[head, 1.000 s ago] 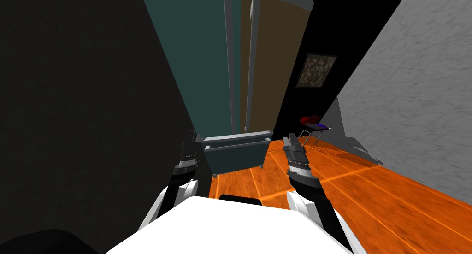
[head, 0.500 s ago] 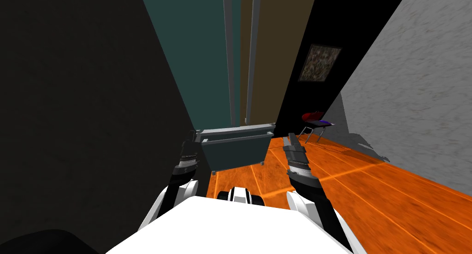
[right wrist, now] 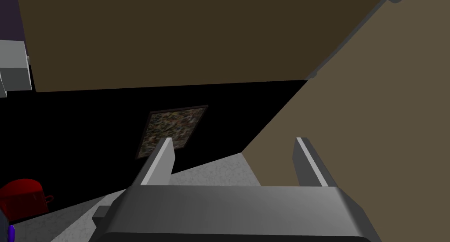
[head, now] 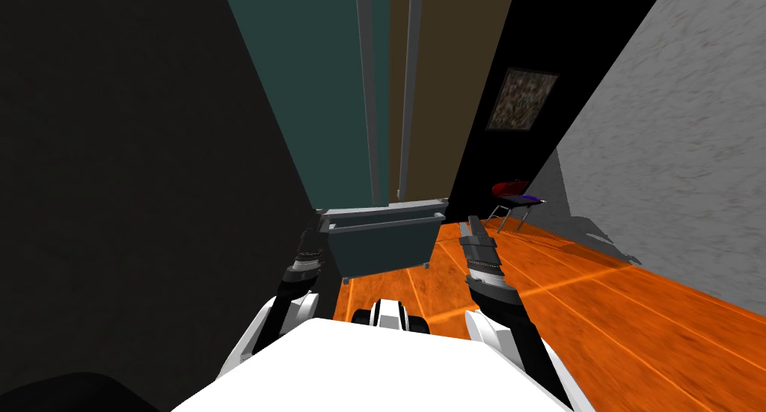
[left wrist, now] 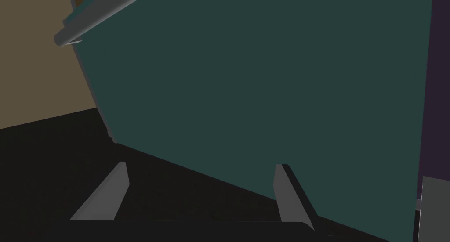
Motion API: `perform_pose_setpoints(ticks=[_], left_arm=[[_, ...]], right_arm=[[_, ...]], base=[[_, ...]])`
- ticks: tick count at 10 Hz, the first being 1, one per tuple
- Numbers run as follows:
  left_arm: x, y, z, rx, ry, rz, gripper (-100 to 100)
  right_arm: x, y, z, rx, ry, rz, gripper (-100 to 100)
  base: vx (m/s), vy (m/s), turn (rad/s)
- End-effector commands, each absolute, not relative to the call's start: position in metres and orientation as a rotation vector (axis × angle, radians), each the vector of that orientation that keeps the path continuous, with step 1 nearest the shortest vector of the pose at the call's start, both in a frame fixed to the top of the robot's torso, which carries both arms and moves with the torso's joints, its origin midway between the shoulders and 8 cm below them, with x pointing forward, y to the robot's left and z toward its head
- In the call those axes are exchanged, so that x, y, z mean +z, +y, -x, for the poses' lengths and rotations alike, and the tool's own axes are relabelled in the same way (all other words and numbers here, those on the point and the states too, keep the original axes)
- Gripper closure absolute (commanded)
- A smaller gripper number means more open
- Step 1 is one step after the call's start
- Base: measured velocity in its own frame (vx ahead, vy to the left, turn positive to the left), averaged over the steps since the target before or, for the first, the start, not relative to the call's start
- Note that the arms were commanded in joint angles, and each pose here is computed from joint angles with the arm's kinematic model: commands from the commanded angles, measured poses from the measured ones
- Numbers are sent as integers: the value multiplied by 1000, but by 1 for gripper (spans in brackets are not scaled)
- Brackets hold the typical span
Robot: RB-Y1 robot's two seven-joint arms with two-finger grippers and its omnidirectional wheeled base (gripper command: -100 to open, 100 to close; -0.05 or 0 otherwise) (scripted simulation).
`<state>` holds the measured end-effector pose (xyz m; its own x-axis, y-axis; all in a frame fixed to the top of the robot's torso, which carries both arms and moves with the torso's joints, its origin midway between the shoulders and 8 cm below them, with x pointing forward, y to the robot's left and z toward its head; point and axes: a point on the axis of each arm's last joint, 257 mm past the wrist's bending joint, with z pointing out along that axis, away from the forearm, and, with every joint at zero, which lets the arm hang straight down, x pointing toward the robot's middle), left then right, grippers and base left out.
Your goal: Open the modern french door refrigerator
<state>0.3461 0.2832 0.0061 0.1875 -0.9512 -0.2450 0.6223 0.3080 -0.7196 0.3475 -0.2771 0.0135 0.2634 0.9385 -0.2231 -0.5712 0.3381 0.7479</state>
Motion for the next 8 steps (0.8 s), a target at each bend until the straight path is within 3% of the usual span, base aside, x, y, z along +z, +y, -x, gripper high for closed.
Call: perform_pose_setpoints(ticks=[1, 8], left_arm=[[-11, 282, -350, -1187, 788, 510, -100], [-61, 290, -362, -1203, 830, 506, -100]], right_arm=[[14, -277, -347, 1107, 734, -599, 0], [14, -277, -347, 1107, 734, -600, 0]], base=[[59, -31, 22], [64, -42, 27]])
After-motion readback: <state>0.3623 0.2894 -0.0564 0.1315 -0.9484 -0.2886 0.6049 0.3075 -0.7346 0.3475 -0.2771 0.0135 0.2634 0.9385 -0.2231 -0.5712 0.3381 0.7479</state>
